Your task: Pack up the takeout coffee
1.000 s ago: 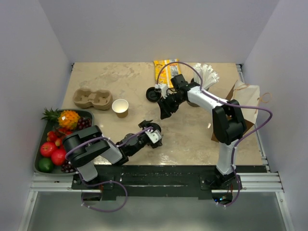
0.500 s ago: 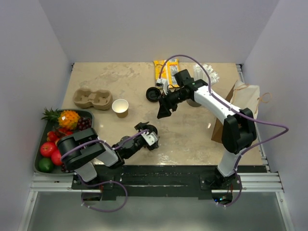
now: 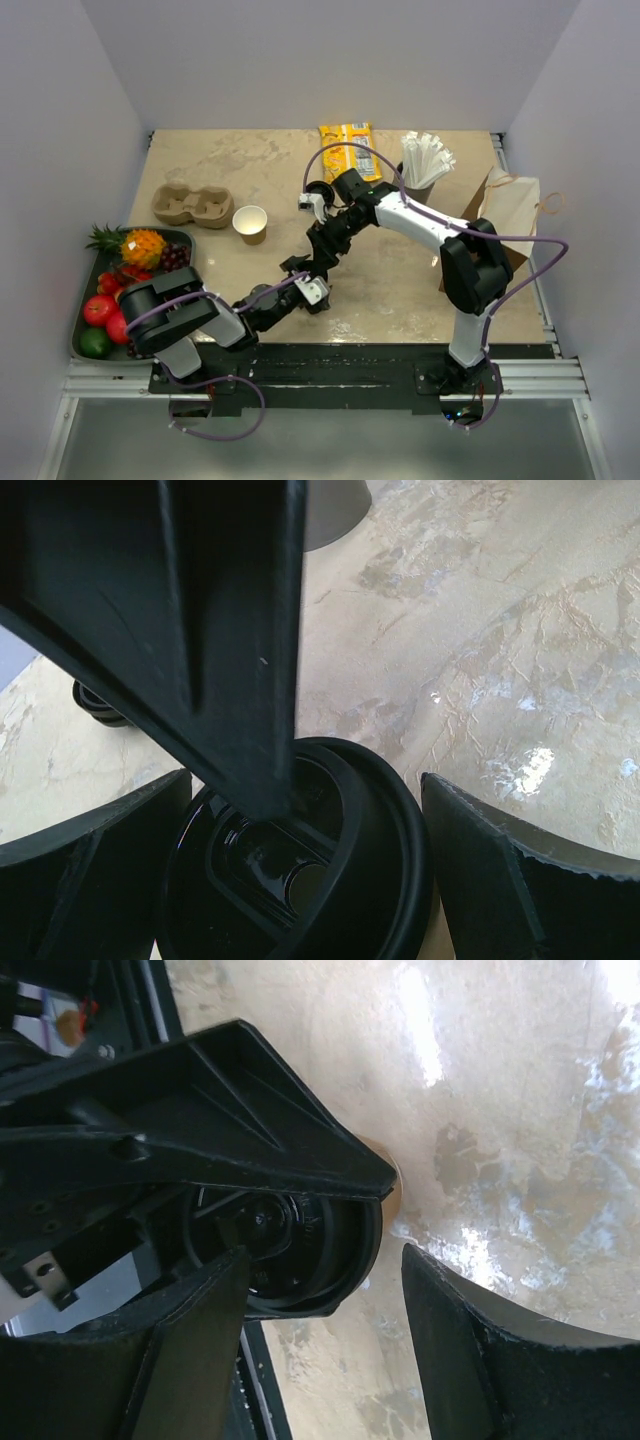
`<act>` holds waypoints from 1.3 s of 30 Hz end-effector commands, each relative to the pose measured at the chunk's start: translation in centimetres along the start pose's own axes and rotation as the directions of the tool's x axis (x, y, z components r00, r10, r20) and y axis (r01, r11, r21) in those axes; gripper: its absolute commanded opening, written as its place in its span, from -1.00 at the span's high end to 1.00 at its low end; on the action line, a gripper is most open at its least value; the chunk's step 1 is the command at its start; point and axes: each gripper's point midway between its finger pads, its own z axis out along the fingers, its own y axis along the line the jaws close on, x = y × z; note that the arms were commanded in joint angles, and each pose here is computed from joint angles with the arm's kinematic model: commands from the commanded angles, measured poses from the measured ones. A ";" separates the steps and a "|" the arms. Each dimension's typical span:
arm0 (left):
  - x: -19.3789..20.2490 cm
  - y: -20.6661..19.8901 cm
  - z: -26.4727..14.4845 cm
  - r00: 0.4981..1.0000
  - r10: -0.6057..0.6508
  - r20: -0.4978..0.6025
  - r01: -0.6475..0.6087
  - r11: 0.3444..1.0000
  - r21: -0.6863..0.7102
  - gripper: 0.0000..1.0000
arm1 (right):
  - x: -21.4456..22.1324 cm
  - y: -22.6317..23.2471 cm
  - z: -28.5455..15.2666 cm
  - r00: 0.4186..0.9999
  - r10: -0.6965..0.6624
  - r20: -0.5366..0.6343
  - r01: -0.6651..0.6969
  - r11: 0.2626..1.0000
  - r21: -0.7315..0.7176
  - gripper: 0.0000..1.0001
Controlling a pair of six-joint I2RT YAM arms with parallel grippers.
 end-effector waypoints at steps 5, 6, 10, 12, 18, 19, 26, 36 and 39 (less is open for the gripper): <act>-11.8 5.9 -2.8 0.875 -0.056 0.481 0.169 0.966 -0.194 -0.99 | 3.7 -2.6 1.2 0.989 0.052 -0.136 -0.019 0.971 0.236 -0.31; -11.7 6.2 -2.9 0.878 -0.052 0.476 0.172 0.962 -0.212 -0.99 | 4.3 -2.8 1.4 0.987 0.065 -0.150 -0.026 0.968 0.249 -0.32; -12.3 6.5 -4.2 0.859 -0.091 0.504 0.215 0.957 -0.194 -0.99 | 5.0 -4.1 1.7 0.981 0.093 -0.170 -0.038 0.952 0.303 -0.32; -12.6 6.2 -5.5 0.837 -0.144 0.527 0.256 0.956 -0.146 -0.99 | 5.1 -4.8 1.8 0.979 0.099 -0.180 -0.036 0.944 0.327 -0.33; -12.8 5.0 -5.9 0.844 -0.297 0.447 0.344 0.938 -0.026 -0.99 | 4.3 -5.2 1.9 0.982 0.086 -0.169 -0.024 0.940 0.340 -0.34; -11.3 4.2 -5.5 0.877 -0.310 0.367 0.339 0.941 -0.015 -0.99 | 4.2 -5.1 1.9 0.983 0.082 -0.165 -0.024 0.944 0.328 -0.34; -13.8 5.6 -7.0 0.897 -0.331 0.292 0.348 0.938 -0.007 -0.99 | 0.8 -3.5 1.5 0.996 0.013 -0.083 0.010 0.964 0.267 -0.34; -13.3 4.9 -8.3 0.988 -0.116 0.104 0.108 0.991 0.076 -0.99 | -5.9 0.1 -3.4 0.991 -0.061 0.117 0.041 0.985 0.170 -0.46; -14.3 3.9 -7.9 0.994 -0.052 0.095 0.036 0.986 0.164 -0.99 | -6.9 -0.2 -5.5 0.984 -0.049 0.169 0.019 0.984 0.174 -0.46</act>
